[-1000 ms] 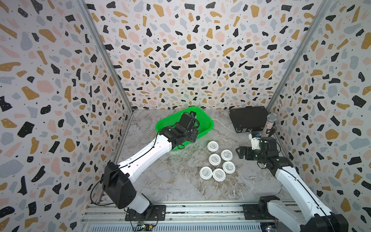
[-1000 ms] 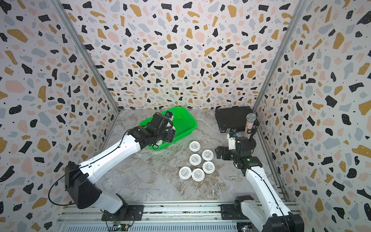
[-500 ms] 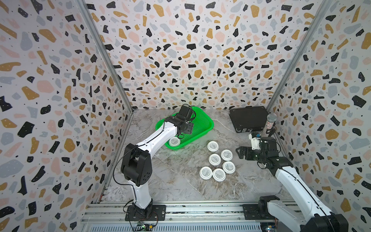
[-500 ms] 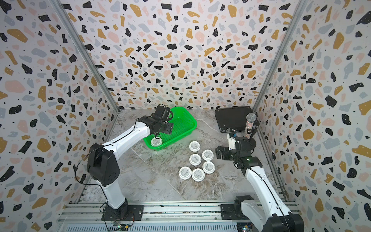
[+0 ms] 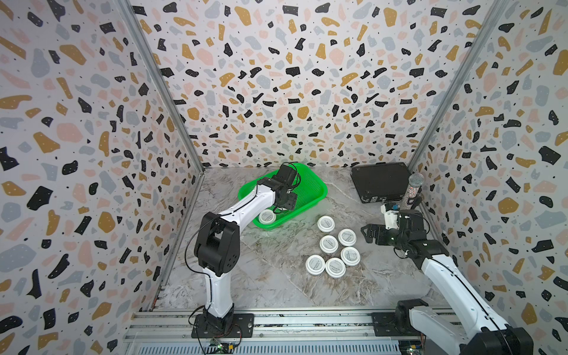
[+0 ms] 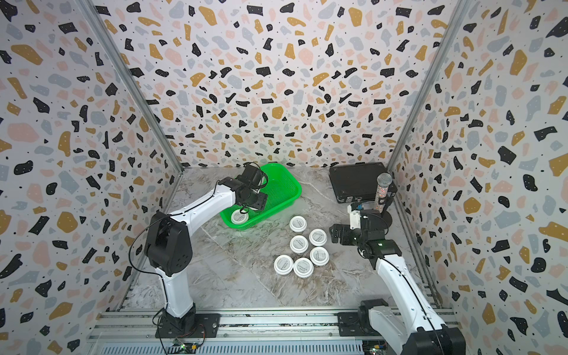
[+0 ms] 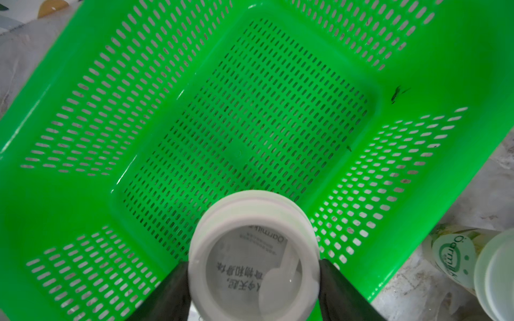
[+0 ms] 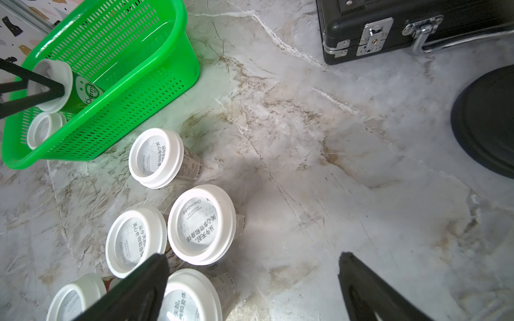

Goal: Put the yogurt in the basket
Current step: Place the yogurt in the basket, then adjust the basket at the center of the board.

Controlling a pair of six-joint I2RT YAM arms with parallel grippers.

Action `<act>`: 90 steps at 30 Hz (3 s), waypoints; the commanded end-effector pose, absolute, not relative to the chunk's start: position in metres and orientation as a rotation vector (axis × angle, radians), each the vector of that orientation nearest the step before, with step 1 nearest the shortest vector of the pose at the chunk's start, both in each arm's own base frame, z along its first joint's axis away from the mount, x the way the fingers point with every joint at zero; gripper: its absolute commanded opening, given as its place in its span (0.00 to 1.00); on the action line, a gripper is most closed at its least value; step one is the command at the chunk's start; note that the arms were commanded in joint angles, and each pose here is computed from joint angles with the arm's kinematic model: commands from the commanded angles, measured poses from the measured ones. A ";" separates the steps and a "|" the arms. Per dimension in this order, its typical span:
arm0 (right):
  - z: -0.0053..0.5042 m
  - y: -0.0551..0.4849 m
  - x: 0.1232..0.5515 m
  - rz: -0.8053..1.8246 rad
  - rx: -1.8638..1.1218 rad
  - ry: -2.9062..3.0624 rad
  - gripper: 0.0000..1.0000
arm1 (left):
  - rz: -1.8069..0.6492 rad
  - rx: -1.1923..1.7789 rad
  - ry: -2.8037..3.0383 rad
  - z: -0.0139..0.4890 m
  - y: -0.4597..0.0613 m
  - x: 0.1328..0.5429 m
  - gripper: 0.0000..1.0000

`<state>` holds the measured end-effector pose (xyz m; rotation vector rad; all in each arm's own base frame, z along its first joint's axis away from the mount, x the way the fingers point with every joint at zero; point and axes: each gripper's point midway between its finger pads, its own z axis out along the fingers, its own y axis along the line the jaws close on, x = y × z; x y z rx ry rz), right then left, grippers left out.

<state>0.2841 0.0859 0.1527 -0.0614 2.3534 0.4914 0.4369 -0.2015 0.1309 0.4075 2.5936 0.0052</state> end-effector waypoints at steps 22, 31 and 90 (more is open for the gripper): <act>0.151 0.087 0.280 0.497 -0.061 2.361 1.00 | -0.003 0.372 2.673 0.097 -0.192 0.433 0.74; 0.151 0.087 0.280 0.498 -0.061 2.361 1.00 | -0.009 0.364 2.705 0.085 -0.191 0.430 0.77; 0.138 0.237 0.524 1.227 -0.314 2.485 0.61 | -0.480 -0.501 2.355 0.134 -0.065 0.384 0.73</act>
